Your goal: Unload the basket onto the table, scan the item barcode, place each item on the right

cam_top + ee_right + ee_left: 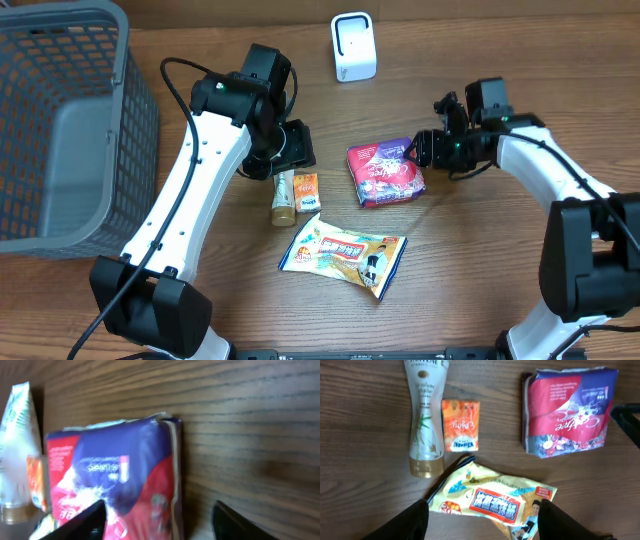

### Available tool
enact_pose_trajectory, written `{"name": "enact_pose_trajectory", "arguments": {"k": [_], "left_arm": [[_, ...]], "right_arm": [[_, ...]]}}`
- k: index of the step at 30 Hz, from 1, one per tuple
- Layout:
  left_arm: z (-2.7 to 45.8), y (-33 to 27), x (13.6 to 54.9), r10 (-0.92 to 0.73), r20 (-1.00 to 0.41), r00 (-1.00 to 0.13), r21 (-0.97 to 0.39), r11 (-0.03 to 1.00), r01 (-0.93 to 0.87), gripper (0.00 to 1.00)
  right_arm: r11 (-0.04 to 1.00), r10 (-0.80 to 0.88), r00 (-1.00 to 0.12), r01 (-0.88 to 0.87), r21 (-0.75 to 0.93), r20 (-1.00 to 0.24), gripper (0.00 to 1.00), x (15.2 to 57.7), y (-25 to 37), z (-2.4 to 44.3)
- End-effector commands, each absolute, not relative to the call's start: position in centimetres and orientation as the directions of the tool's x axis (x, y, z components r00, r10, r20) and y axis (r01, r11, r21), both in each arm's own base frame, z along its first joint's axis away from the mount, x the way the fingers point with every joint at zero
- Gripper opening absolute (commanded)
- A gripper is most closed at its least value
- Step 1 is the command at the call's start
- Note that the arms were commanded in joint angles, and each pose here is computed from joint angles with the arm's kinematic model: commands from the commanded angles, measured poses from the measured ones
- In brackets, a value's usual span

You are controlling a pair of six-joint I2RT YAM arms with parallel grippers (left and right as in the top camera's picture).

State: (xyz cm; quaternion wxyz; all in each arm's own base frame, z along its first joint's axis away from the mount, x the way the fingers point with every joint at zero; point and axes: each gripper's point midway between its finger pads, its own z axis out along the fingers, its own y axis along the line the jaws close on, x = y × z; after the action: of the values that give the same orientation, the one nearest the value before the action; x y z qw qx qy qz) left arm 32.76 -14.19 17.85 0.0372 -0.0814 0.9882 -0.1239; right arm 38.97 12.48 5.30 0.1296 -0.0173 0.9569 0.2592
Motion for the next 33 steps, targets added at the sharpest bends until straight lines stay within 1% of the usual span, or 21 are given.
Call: {"name": "enact_pose_trajectory", "arguments": {"k": [1,2,3,4,5,9,12,15,18,22,23,24,25,27,31,33], "left_arm": [[17.5,-14.3,32.2,-0.151,-0.033,-0.988,-0.255,0.957,-0.138,0.63],[17.5,-14.3,32.2,-0.151,-0.033,-0.988,-0.255,0.957,-0.138,0.64],[17.5,-14.3,32.2,-0.151,-0.033,-0.988,-0.255,0.957,-0.138,0.64],[17.5,-14.3,32.2,-0.151,-0.033,-0.988,-0.255,0.957,-0.138,0.65],[17.5,-14.3,32.2,-0.151,-0.033,-0.988,-0.255,0.957,-0.138,0.65],[17.5,-14.3,32.2,-0.147,-0.033,-0.989,-0.254,0.958,-0.134,0.67],[17.5,-14.2,32.2,-0.145,-0.034,-0.989,-0.249,0.959,-0.132,0.68],[17.5,-14.2,32.2,-0.145,-0.034,-0.989,-0.249,0.960,-0.132,0.69],[17.5,-14.2,32.2,-0.145,-0.034,-0.989,-0.249,0.959,-0.132,0.69],[17.5,-14.3,32.3,-0.145,-0.039,-0.989,-0.251,0.959,-0.130,0.69],[17.5,-14.3,32.4,-0.145,-0.045,-0.988,-0.254,0.959,-0.129,0.69],[17.5,-14.3,32.5,-0.145,-0.047,-0.988,-0.255,0.958,-0.128,0.69],[17.5,-14.4,32.5,-0.145,-0.049,-0.988,-0.256,0.958,-0.128,0.69],[17.5,-14.4,32.5,-0.145,-0.049,-0.988,-0.256,0.958,-0.128,0.69],[17.5,-14.4,32.7,-0.145,-0.054,-0.988,-0.258,0.958,-0.126,0.70],[17.6,-14.4,32.7,-0.145,-0.055,-0.988,-0.259,0.958,-0.126,0.70]], "right_arm": [[0.849,0.088,-0.974,-0.036,0.527,-0.209,0.44,37.9,12.8,3.9],[0.852,0.088,-0.974,-0.034,0.523,-0.207,0.35,37.9,12.7,3.8],[0.853,0.089,-0.974,-0.033,0.520,-0.207,0.19,37.8,12.7,3.7],[0.853,0.089,-0.974,-0.033,0.521,-0.207,0.10,37.8,12.7,3.7],[0.853,0.089,-0.974,-0.033,0.521,-0.208,0.04,37.9,12.7,3.8],[0.854,0.089,-0.975,-0.031,0.520,-0.203,0.04,38.1,12.7,4.4],[0.881,0.100,-0.973,-0.011,0.474,-0.207,0.04,38.5,11.8,5.8],[0.939,0.137,-0.962,0.050,0.341,-0.235,0.04,39.1,9.4,8.0],[0.978,0.180,-0.939,0.140,0.153,-0.293,0.04,39.2,6.3,11.2],[0.969,0.216,-0.896,0.246,-0.031,-0.388,0.04,38.6,3.8,15.3],[0.956,0.207,-0.879,0.275,-0.103,-0.429,0.04,38.1,3.3,16.6],[0.944,0.197,-0.873,0.292,-0.154,-0.446,0.04,37.8,3.0,16.9],[0.906,0.182,-0.869,0.331,-0.266,-0.461,0.04,36.8,2.2,17.2],[0.880,0.178,-0.877,0.345,-0.326,-0.446,0.04,35.8,2.2,16.9],[0.915,0.141,-0.914,0.267,-0.302,-0.381,0.04,35.2,5.5,14.4],[0.920,0.124,-0.915,0.251,-0.301,-0.384,0.04,35.4,6.3,13.7]]}}
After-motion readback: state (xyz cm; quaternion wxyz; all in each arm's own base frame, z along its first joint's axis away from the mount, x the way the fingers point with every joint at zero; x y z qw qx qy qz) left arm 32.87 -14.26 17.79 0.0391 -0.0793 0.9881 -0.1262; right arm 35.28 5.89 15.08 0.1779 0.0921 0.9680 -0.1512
